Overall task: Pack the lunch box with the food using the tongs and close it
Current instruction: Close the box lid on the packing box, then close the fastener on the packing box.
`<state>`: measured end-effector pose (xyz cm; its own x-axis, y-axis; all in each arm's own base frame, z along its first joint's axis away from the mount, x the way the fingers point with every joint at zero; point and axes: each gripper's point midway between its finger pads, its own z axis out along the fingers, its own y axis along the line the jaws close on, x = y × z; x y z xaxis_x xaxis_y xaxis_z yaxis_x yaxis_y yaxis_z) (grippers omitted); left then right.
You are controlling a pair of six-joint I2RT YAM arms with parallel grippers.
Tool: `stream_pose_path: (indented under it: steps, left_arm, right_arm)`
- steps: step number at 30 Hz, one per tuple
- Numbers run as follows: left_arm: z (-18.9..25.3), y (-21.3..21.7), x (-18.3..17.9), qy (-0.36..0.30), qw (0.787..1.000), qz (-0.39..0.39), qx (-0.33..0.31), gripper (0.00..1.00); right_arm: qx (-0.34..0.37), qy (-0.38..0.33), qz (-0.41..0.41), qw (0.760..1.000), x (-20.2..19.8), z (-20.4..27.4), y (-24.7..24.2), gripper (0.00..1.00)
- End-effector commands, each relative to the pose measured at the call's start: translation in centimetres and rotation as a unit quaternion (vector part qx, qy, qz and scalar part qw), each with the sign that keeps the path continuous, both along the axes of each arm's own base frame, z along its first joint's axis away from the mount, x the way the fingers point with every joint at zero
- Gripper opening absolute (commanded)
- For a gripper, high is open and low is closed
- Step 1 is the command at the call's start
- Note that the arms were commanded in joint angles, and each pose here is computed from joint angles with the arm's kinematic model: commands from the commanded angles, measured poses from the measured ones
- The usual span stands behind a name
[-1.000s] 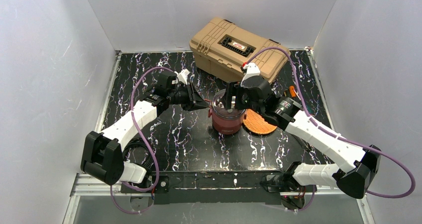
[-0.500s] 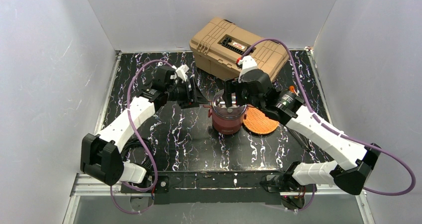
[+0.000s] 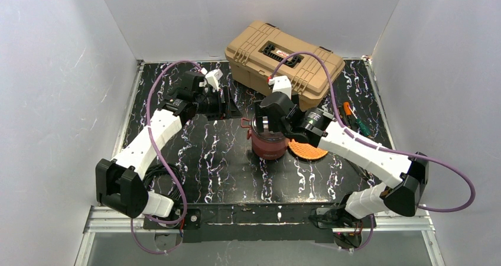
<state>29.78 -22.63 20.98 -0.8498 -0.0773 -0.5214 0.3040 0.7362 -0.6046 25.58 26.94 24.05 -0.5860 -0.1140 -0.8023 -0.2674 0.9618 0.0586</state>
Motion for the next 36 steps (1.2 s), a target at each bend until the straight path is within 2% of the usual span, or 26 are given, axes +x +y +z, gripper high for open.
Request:
stream_pose_path:
  steps: [1,11,18,36]
  left_arm:
    - [-1.2,0.5,-0.5,0.005,1.0,-0.011,0.012,0.63]
    - [-1.1,0.5,-1.3,0.003,1.0,-0.021,0.004,0.63]
    - [-1.2,0.3,-1.5,0.005,1.0,-0.028,0.0,0.6]
    - [-3.5,-0.4,-1.3,0.048,0.998,-0.035,-0.005,0.49]
  right_arm:
    - [0.005,-0.029,-0.042,0.999,0.6,1.9,0.0,0.98]
    - [-0.038,-0.043,-0.064,0.996,1.2,0.8,0.9,0.98]
    - [-0.081,-0.046,-0.083,0.992,1.1,-0.6,-0.4,0.98]
    - [-0.096,-0.017,-0.076,0.992,0.1,-4.2,-0.9,0.93]
